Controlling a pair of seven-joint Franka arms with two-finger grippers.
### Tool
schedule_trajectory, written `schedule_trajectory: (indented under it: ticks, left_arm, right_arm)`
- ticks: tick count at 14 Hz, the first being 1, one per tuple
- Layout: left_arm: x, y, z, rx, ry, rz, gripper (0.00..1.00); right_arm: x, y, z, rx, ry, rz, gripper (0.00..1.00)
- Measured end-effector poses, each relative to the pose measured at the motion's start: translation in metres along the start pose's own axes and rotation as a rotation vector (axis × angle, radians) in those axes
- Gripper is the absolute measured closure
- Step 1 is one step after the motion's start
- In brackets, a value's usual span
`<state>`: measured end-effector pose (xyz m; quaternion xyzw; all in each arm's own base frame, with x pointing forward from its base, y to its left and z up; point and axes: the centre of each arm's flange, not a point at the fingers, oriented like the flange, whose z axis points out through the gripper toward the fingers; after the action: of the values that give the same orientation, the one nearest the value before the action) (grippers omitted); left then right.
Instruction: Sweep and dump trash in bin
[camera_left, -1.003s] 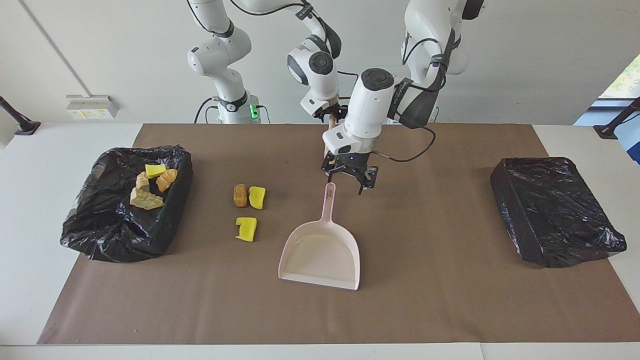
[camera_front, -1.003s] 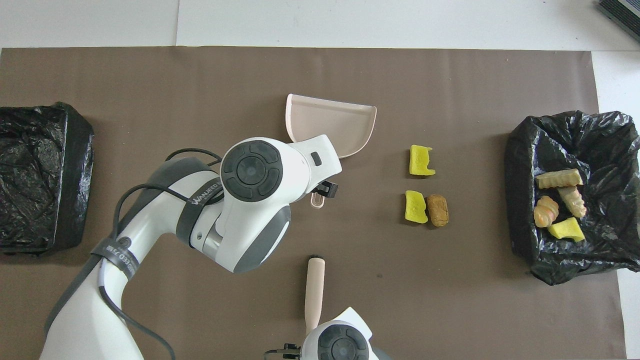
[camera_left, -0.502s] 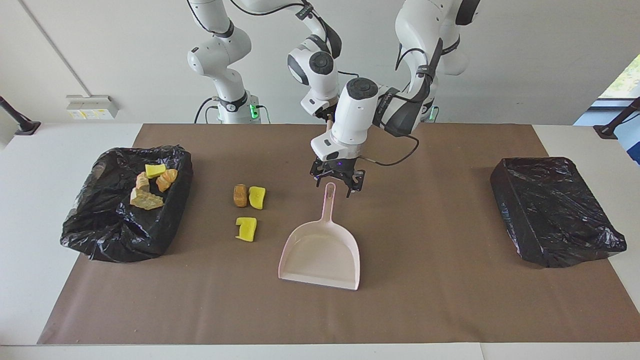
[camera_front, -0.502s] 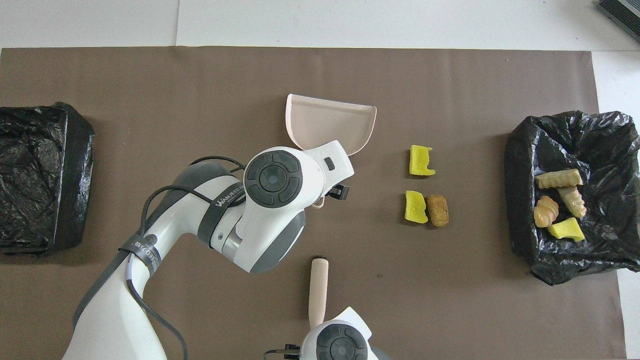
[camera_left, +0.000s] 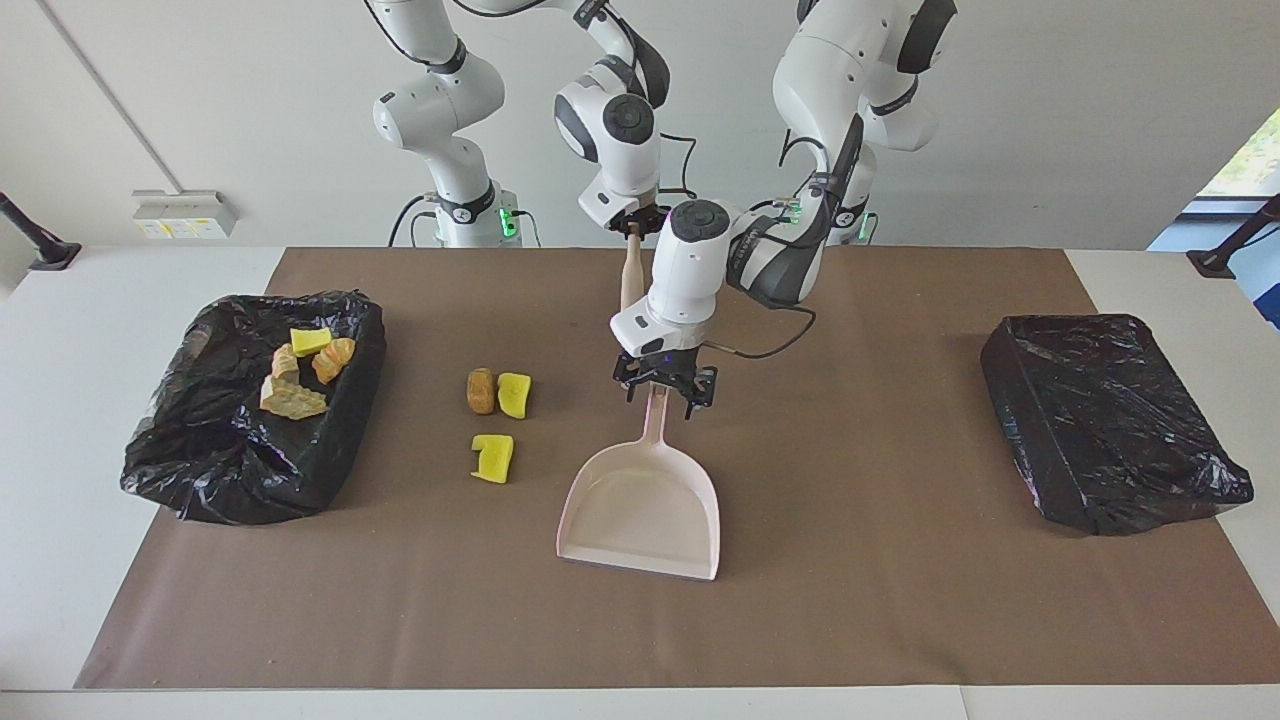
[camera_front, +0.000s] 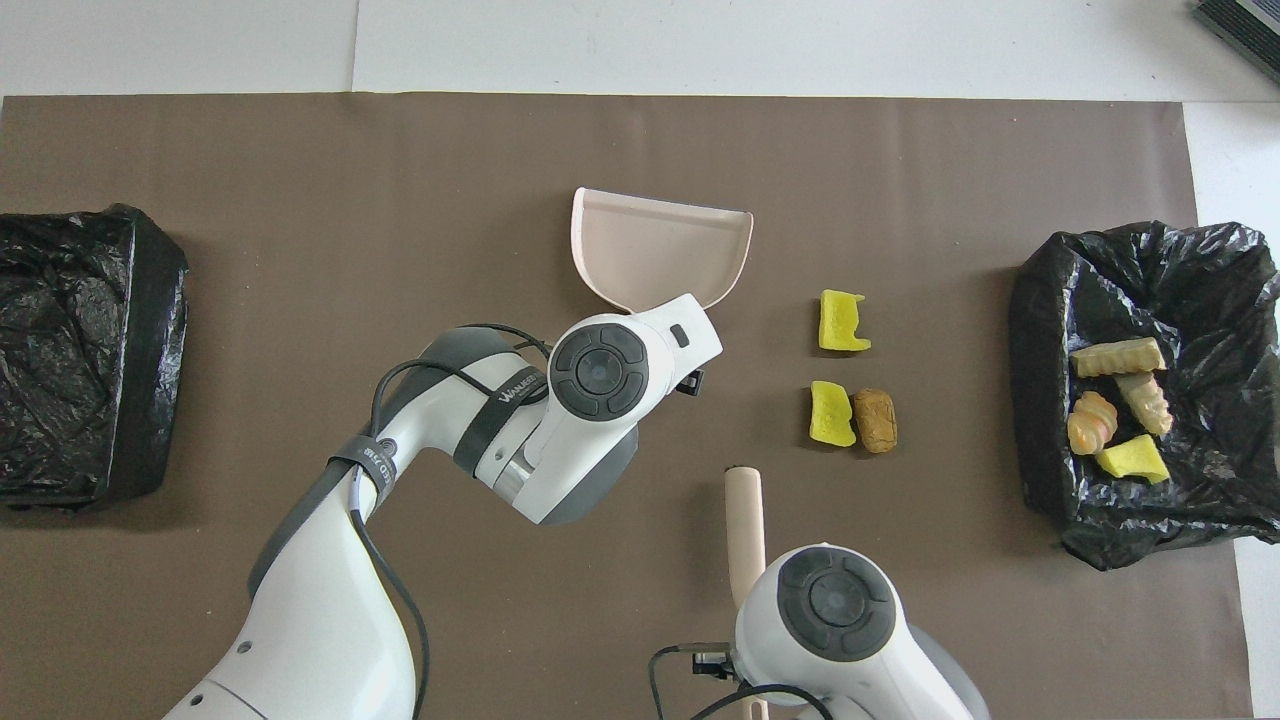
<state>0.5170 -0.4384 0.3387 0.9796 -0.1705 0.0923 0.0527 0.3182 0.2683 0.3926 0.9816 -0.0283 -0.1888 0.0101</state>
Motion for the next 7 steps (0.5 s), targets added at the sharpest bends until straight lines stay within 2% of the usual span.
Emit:
schedule_trajectory:
  ticks: [4, 5, 7]
  left_arm:
    - [0.009, -0.002, -0.01, 0.003, 0.026, -0.001, 0.61]
    - [0.01, -0.002, -0.01, 0.014, 0.032, 0.01, 0.67]
    - [0.012, -0.004, -0.011, 0.057, 0.053, 0.054, 0.67]
  right_arm:
    - [0.041, 0.077, -0.02, -0.034, 0.017, 0.011, 0.74]
    - [0.053, 0.1, -0.023, -0.048, 0.026, 0.007, 0.74]
    - [0.074, 0.146, -0.029, -0.081, 0.053, -0.012, 0.74]
